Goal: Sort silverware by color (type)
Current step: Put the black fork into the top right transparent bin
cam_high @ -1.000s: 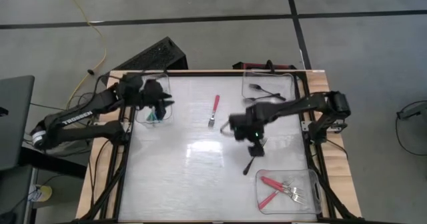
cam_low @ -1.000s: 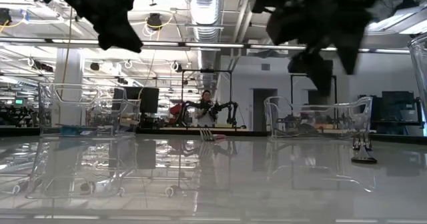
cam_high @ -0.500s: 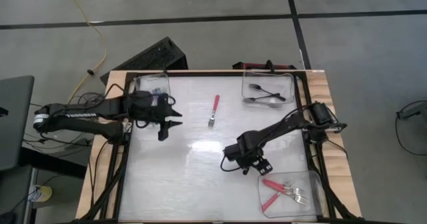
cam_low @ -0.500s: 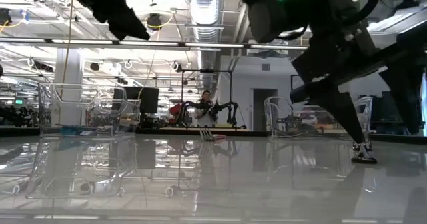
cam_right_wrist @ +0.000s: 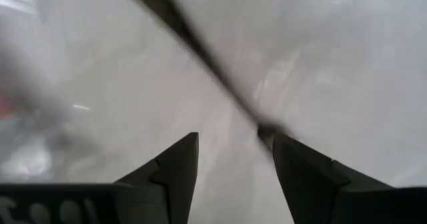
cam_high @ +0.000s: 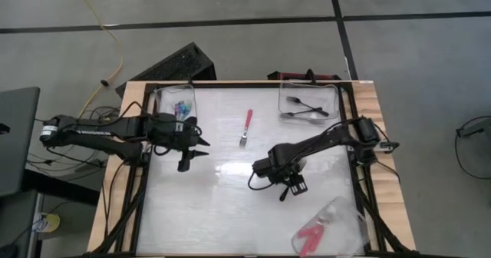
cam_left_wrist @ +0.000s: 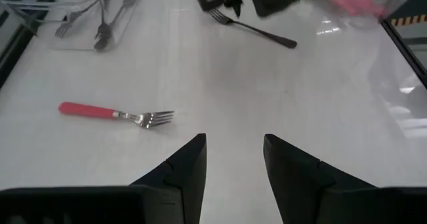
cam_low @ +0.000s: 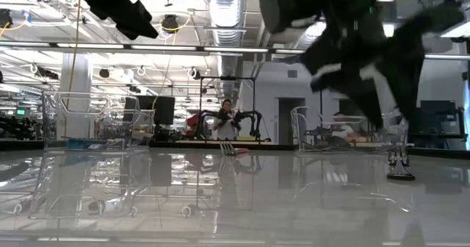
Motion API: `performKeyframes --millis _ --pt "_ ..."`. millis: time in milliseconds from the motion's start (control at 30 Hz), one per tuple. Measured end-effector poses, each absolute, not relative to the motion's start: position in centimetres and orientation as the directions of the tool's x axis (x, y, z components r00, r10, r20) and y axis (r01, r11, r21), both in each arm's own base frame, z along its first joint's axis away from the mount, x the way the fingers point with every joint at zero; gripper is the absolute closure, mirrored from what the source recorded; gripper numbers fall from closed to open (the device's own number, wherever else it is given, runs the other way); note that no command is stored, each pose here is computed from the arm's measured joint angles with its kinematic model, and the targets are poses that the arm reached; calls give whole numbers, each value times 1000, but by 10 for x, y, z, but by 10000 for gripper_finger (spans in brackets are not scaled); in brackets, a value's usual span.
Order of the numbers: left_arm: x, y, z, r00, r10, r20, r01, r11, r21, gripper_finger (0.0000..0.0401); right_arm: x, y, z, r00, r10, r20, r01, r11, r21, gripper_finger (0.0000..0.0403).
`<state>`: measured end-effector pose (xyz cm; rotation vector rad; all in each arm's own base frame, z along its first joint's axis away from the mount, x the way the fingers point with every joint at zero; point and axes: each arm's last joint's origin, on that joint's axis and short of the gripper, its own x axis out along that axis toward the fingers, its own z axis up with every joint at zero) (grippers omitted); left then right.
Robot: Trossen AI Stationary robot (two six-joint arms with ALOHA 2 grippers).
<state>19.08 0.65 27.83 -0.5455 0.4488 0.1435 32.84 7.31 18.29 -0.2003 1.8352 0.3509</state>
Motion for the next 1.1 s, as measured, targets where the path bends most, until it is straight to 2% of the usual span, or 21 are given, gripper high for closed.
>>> performKeyframes --millis 167,333,433,600,667,767,900,1100 --pt "191 2 278 893 -5 -450 -230 854 -467 266 329 72 216 -283 99 -954 -169 974 151 188" --pt "191 -3 278 890 -18 -455 -217 862 -459 266 315 97 258 -230 375 -898 71 927 369 188" --pt "196 -4 276 890 -35 -455 -191 876 -442 266 299 124 287 -136 456 -879 108 889 445 188" --pt "207 -7 266 867 -97 -490 -165 870 -464 266 267 162 328 118 422 -899 115 893 435 189" --pt "212 -11 263 861 -121 -494 -152 866 -477 266 260 173 332 172 394 -903 125 900 417 189" --pt "217 -19 261 860 -150 -487 -126 864 -488 266 252 185 333 181 377 -908 88 914 397 189" --pt "222 -31 263 879 -181 -440 -65 870 -488 266 245 195 332 170 384 -908 -97 923 372 189" --pt "221 -41 264 886 -179 -428 -52 879 -475 266 257 187 325 182 337 -924 -184 935 304 189"
